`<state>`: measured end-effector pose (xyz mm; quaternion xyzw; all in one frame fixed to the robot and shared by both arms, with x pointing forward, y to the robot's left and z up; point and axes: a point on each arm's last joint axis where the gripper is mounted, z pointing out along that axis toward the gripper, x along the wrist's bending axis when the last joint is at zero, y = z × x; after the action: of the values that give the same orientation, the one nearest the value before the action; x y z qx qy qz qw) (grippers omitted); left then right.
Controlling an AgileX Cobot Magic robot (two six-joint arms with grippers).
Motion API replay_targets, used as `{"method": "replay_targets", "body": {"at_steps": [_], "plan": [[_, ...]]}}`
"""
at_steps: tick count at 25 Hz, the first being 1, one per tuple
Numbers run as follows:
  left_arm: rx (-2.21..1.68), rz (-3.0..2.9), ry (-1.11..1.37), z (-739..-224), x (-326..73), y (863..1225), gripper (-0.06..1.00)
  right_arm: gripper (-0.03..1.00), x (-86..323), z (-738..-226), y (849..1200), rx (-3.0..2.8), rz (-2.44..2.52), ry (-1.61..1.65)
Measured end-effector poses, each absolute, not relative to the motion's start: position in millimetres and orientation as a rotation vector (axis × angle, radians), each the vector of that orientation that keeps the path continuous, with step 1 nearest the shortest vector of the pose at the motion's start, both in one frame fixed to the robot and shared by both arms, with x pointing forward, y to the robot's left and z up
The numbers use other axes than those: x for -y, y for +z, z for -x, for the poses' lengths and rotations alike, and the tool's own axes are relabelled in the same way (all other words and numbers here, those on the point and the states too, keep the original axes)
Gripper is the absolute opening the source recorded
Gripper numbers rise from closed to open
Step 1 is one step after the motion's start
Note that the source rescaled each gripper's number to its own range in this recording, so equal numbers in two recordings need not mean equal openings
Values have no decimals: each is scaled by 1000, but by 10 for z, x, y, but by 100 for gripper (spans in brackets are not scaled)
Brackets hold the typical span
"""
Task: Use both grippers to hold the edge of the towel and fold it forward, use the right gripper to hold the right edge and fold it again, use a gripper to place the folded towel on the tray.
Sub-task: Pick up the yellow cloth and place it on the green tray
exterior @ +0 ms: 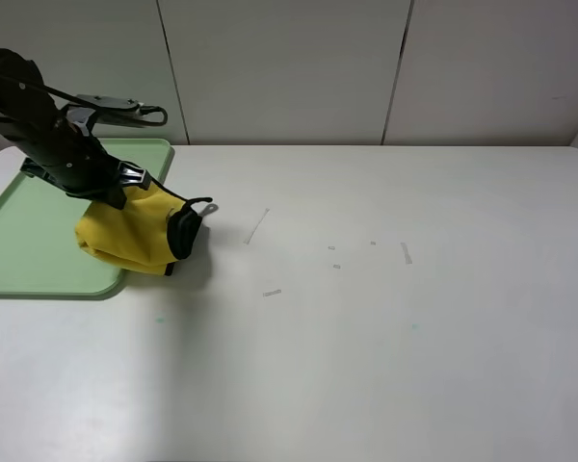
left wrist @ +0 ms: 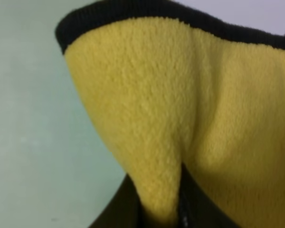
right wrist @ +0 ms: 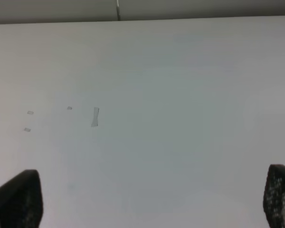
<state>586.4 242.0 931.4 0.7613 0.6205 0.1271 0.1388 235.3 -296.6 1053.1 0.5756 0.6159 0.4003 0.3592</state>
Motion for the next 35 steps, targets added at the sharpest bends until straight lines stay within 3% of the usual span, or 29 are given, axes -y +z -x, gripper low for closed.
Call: {"method": "replay_targets", "body": {"at_steps": [16,30,32,33,34,35], "plan": [[-1899,-2217,517,-5913,-3196,9321,9,100,2966,-2353,10531,-1588,-1484,1032],[-1916,-2220,518,-5903,-3251,9318,11,100,2966,-2353,10531,-1588,-1484,1032],[-1918,-2222,514,-5898,-3252,9315,21,100,2966,-2353,10531,-1588,-1484,1032],[-1922,-2226,508,-5893,-3252,9313,32,100,2966,-2353,10531,-1588,-1484,1032],[-1923,-2227,506,-5891,-3252,9313,59,100,2966,-2353,10531,-1588,-1484,1032],[-1924,-2228,505,-5890,-3253,9312,75,100,2966,-2353,10531,-1588,-1484,1032]]}}
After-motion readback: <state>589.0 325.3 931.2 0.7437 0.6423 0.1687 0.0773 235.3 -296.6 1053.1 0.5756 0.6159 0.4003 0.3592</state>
